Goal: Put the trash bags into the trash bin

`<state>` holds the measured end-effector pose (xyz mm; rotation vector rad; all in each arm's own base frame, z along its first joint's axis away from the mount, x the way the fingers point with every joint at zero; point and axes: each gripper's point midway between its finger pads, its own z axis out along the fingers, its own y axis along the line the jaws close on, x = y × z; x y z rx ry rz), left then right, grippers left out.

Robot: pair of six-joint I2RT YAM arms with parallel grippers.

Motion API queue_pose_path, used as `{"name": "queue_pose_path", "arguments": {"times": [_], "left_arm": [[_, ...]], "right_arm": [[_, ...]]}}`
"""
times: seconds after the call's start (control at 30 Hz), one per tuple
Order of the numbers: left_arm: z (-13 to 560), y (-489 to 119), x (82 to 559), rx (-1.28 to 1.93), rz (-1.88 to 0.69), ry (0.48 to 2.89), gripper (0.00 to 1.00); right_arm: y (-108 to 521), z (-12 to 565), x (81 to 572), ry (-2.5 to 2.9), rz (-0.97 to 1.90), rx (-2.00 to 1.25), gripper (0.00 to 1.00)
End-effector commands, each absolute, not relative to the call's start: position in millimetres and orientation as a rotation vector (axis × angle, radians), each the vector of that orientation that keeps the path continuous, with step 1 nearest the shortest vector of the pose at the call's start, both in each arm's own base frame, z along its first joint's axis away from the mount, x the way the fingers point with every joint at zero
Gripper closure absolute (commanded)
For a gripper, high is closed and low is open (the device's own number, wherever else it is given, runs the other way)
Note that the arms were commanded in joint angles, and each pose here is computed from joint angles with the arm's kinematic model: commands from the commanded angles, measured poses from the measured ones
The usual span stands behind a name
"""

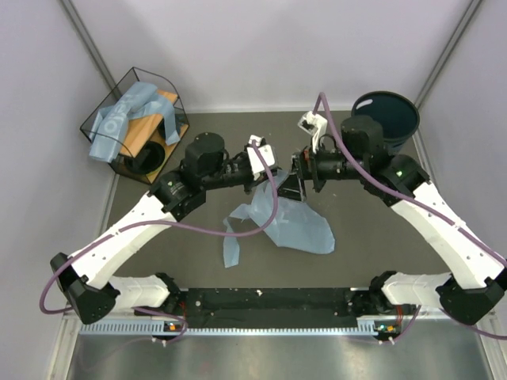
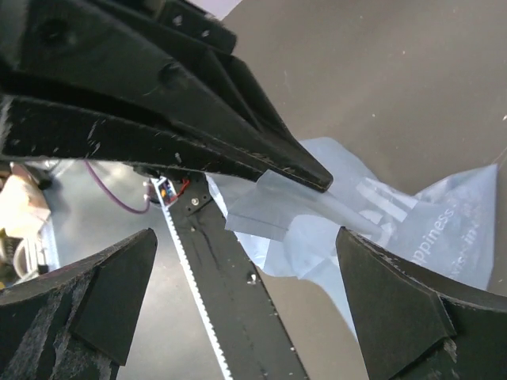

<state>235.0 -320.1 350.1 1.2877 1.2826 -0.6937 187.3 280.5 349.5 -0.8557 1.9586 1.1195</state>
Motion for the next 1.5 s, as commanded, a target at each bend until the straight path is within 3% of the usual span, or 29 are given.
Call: {"name": "queue_pose_path", "arguments": {"times": [0.0, 0.2, 0.27, 0.37, 0.4, 0.57, 0.63, 0.77, 0.87, 0.93, 0.97, 1.17, 1.47], "left_arm": [[368.9, -313.9, 249.3, 1.158, -0.605, 1.307, 1.0], [371.9, -316.0, 242.5, 1.134, -0.635, 1.303, 1.0], [377.4, -315.2, 239.2, 1.122, -0.648, 1.277, 1.0], [380.3, -314.5, 231.1, 1.129, -0.675, 1.245, 1.0], [377.4, -314.5, 228.2, 1.137, -0.688, 1.24, 1.0], [382.7, -312.9, 212.0, 1.151, -0.744, 1.19, 1.0], [384.9, -312.5, 209.1, 1.137, -0.767, 1.187, 1.0], [385.4, -303.7, 217.8, 1.075, -0.762, 1.252, 1.0], [386.0, -277.5, 233.4, 0.943, -0.786, 1.35, 0.72], [383.9, -263.5, 227.7, 0.884, -0.863, 1.4, 0.42], [369.6, -253.6, 233.8, 0.867, -0.859, 1.446, 0.38], [329.1, -262.9, 198.4, 0.931, -1.086, 1.559, 0.28], [312.8, -316.7, 141.9, 1.046, -1.418, 1.534, 0.23]], "right_arm": [[291.1, 373.5, 197.8, 1.964, 1.192, -0.662, 0.02], [305.0, 377.6, 214.1, 1.957, 1.237, -0.578, 0.02], [307.7, 371.2, 217.7, 1.975, 1.229, -0.576, 0.09], [308.9, 363.8, 221.1, 1.985, 1.223, -0.576, 0.27], [308.8, 361.0, 222.5, 1.986, 1.217, -0.577, 0.38], [305.5, 356.3, 224.5, 1.969, 1.195, -0.602, 0.73], [304.9, 356.0, 222.5, 1.951, 1.193, -0.642, 1.0], [291.4, 368.1, 219.1, 1.856, 1.143, -0.719, 1.0], [267.7, 384.3, 208.7, 1.75, 1.114, -0.775, 1.0], [253.1, 390.2, 189.9, 1.671, 1.074, -0.836, 1.0], [250.5, 392.3, 175.8, 1.629, 1.099, -0.888, 1.0], [233.6, 369.1, 124.6, 1.473, 1.022, -1.191, 1.0], [217.8, 350.6, 108.5, 1.32, 0.844, -1.411, 1.0]]}}
